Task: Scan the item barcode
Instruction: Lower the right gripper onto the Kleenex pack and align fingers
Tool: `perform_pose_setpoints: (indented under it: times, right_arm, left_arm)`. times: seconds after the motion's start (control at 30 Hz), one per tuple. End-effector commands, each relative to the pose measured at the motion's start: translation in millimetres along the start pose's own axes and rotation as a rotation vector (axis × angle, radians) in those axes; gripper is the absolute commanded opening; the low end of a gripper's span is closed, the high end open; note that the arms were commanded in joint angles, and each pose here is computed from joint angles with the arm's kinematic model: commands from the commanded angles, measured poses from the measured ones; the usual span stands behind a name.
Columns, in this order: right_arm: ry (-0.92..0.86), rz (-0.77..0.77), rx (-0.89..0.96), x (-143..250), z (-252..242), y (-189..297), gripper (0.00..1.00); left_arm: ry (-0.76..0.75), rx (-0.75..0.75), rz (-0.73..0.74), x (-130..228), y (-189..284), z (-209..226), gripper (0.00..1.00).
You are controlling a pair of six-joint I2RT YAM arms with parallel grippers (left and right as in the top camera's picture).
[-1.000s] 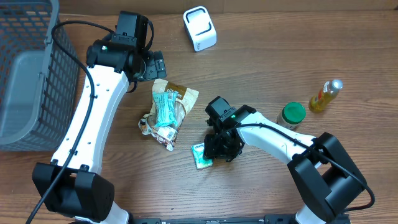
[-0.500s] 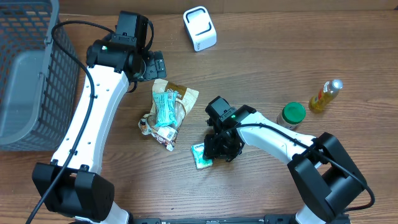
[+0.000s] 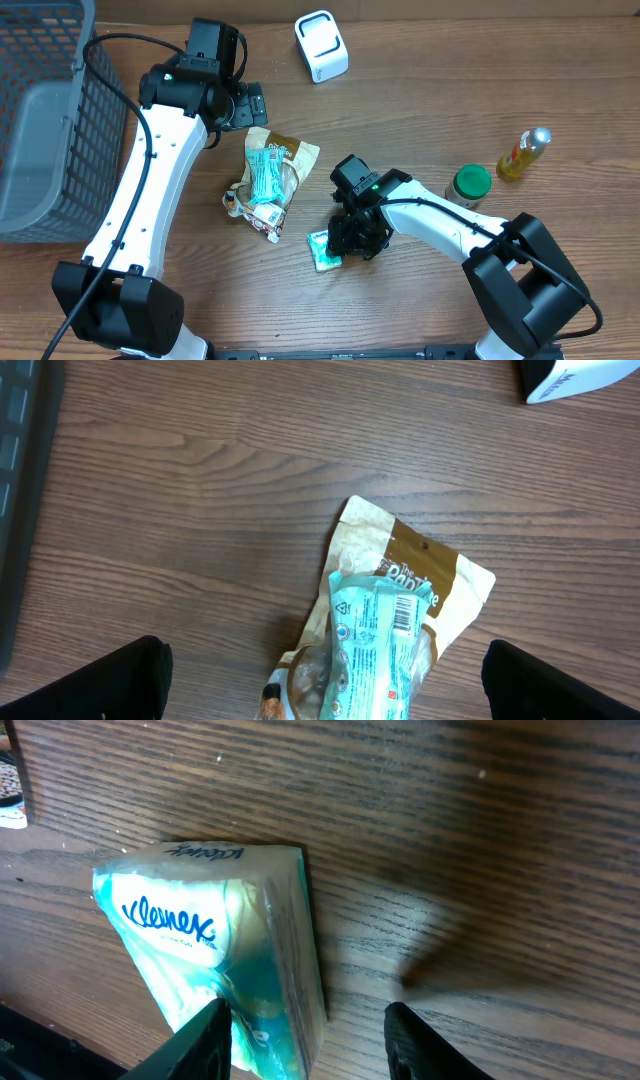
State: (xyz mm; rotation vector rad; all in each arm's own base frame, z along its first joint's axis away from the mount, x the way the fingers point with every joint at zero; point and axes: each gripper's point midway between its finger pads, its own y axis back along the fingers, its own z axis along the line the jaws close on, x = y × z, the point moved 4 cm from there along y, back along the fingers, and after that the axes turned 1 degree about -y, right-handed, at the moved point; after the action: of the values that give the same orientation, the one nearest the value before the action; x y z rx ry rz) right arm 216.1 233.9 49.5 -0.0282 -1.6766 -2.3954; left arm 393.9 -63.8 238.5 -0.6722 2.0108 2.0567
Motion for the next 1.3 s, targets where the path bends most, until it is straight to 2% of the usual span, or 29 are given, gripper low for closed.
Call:
perform_pose_setpoints:
  times: [0.0,0.4,0.47,0.57,1.1,1.27]
  right_arm:
    - [0.012,-0.009,-0.009,1.5,2.4,2.5,0.46]
    - [0.011,-0.005,-0.013,2.1,2.9,2.5,0.47]
    - [0.011,0.004,-0.028,3.3,4.7,2.6,0.54]
    - [0.012,0.013,-0.044,4.4,7.0,2.6,0.55]
    - [0.005,0.025,-0.036,8.2,2.9,-1.1,0.54]
    - [0.025,-0.015,-0.061,-0.2,8.1,-0.8,0.45]
  left_arm:
    - [-0.015,0.004,-0.030,-4.9,9.1,-1.2,1.00]
    - [-0.015,0.004,-0.030,-4.9,9.1,-1.2,1.00]
    - [-0.015,0.004,-0.030,-4.9,9.1,-1.2,1.00]
    - [-0.015,0.004,-0.030,-4.9,9.1,-1.2,1.00]
    - [-0.015,0.004,-0.030,-4.9,9.1,-1.2,1.00]
    - [-0.015,0.004,-0.030,-4.9,9.1,-1.2,1.00]
